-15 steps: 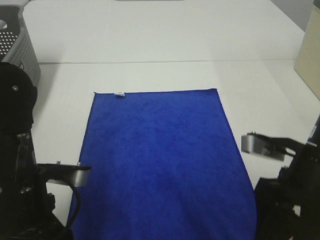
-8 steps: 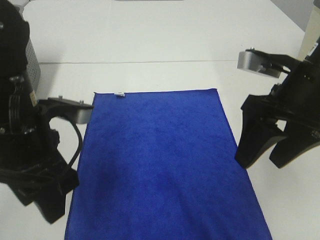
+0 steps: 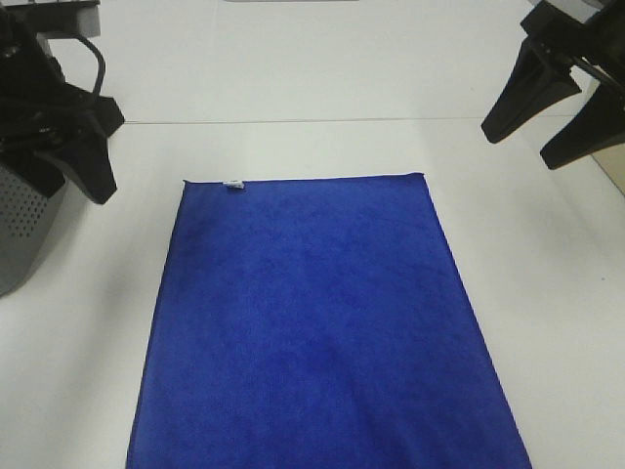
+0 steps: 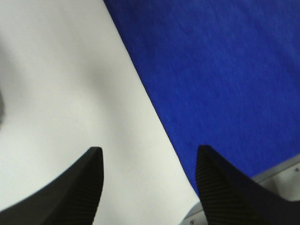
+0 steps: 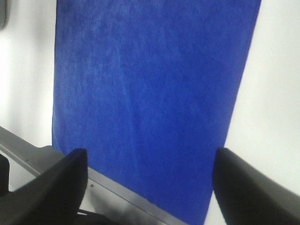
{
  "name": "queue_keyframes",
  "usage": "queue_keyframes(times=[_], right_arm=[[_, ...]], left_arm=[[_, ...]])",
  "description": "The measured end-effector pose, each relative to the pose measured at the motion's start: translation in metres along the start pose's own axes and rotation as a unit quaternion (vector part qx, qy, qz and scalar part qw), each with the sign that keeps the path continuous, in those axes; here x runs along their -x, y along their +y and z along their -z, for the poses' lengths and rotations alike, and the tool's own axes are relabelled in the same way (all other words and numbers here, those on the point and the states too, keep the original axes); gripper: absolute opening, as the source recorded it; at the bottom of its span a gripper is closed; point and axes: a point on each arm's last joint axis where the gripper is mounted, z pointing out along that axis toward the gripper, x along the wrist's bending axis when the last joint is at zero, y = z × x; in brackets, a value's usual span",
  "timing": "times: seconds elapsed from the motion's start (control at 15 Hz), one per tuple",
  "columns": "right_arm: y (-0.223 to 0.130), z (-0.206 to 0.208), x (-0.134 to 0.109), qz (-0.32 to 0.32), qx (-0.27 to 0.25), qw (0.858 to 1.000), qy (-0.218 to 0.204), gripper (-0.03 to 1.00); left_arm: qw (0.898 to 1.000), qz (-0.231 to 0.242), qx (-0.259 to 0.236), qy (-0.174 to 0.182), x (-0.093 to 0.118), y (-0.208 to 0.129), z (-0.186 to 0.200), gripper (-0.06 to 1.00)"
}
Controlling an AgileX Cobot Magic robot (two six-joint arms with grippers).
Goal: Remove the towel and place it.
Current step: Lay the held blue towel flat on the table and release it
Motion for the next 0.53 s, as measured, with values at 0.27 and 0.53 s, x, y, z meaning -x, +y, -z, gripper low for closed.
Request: queue_keyframes(times=[0.27, 0.53], right_arm=[[0.044, 0.002, 0.004, 0.025, 0.026, 0.999, -0.005, 0.73], [0.088, -0.022, 0.025, 0.034, 0.021, 0.999, -0.014, 0.73]], left_arm=[[0.998, 0.033, 0.045, -0.03, -0.029, 0.048, -0.01, 0.56], [0.995, 0.044, 0.055, -0.068, -0.032, 0.09, -0.04, 0.56]])
